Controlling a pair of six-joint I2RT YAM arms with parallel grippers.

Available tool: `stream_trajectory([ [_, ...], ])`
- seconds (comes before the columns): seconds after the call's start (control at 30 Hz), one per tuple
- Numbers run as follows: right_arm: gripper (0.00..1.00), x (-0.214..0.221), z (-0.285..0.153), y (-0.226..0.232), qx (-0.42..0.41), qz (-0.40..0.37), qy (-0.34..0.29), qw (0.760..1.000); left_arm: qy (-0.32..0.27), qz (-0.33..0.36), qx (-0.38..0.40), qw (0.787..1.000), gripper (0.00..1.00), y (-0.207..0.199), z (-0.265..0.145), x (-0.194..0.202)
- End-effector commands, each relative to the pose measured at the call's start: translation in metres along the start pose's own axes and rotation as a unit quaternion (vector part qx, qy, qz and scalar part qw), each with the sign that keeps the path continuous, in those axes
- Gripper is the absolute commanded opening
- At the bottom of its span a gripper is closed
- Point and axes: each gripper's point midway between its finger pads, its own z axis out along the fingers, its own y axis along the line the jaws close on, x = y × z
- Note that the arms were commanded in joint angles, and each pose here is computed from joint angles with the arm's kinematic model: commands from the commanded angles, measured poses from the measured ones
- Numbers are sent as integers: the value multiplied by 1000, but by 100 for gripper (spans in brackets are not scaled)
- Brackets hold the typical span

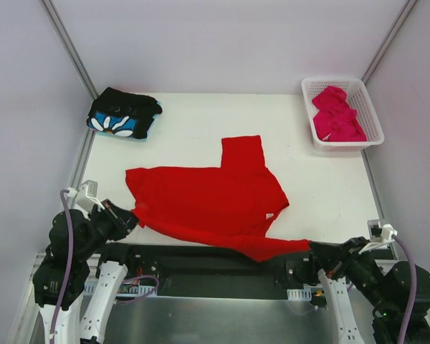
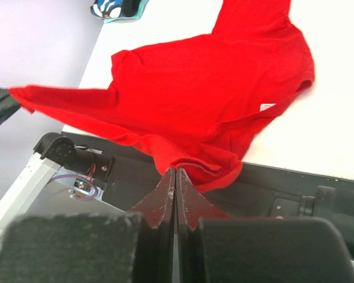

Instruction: Fold and stack the t-shirts

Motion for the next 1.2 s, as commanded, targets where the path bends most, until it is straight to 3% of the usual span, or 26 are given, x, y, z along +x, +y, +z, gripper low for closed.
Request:
stream_trajectory([
  [0.0, 0, 44, -14, -36, 112, 49, 114, 986, 86, -36, -137, 986, 0, 49, -26, 43],
  [0.2, 0, 93, 2, -69, 146, 92, 183, 968, 70, -11, -222, 972, 0, 89, -36, 48],
  [0.33, 0, 61, 51, -82, 128, 79, 136, 979, 34, -14, -231, 972, 0, 104, 3, 31],
  [0.37, 1, 53, 61, -86, 137, 75, 149, 977, 20, -11, -209, 978, 0, 97, 20, 19],
  [0.43, 0, 27, 82, -98, 156, 49, 126, 978, 85, -33, -211, 973, 0, 102, 51, 32],
  [0.53, 0, -14, 118, -115, 178, 14, 106, 978, 122, -60, -202, 970, 0, 93, 85, 19],
  [0.6, 0, -28, 144, -122, 186, 22, 133, 973, 112, -72, -198, 971, 0, 73, 100, -12],
  [0.67, 0, -60, 167, -113, 166, 23, 110, 980, 82, -53, -200, 975, 0, 56, 113, -48],
  [0.7, 0, -64, 184, -118, 168, 40, 123, 977, 85, -60, -218, 970, 0, 61, 135, -58],
  [0.8, 0, -118, 219, -108, 142, 35, 81, 986, 74, -65, -201, 975, 0, 54, 190, -86],
  [0.83, 0, -126, 244, -119, 146, 41, 95, 984, 52, -60, -181, 980, 0, 45, 209, -103],
  [0.87, 0, -162, 251, -108, 133, 26, 65, 989, 30, -45, -154, 987, 0, 23, 222, -128],
  [0.93, 0, -181, 289, -123, 126, 35, 82, 988, 38, -35, -156, 986, 0, 23, 261, -145],
  [0.97, 0, -201, 300, -129, 125, 39, 72, 989, 0, -15, -112, 994, 0, -12, 270, -185],
  [1.03, 0, -264, 312, -107, 77, 24, 24, 996, 3, 8, -102, 995, 0, -19, 306, -208],
  [1.07, 0, -270, 338, -128, 77, 42, 38, 995, -45, 33, -57, 997, 0, -64, 301, -255],
  [1.1, 0, -319, 332, -94, 21, 16, -4, 1000, -38, 47, -61, 996, 0, -61, 323, -263],
  [1.13, 1, -334, 338, -87, -5, 16, -11, 1000, -50, 60, -45, 996, 0, -78, 324, -281],
  [1.17, 0, -344, 352, -93, -23, 33, -10, 999, -105, 84, 8, 991, 0, -125, 304, -323],
])
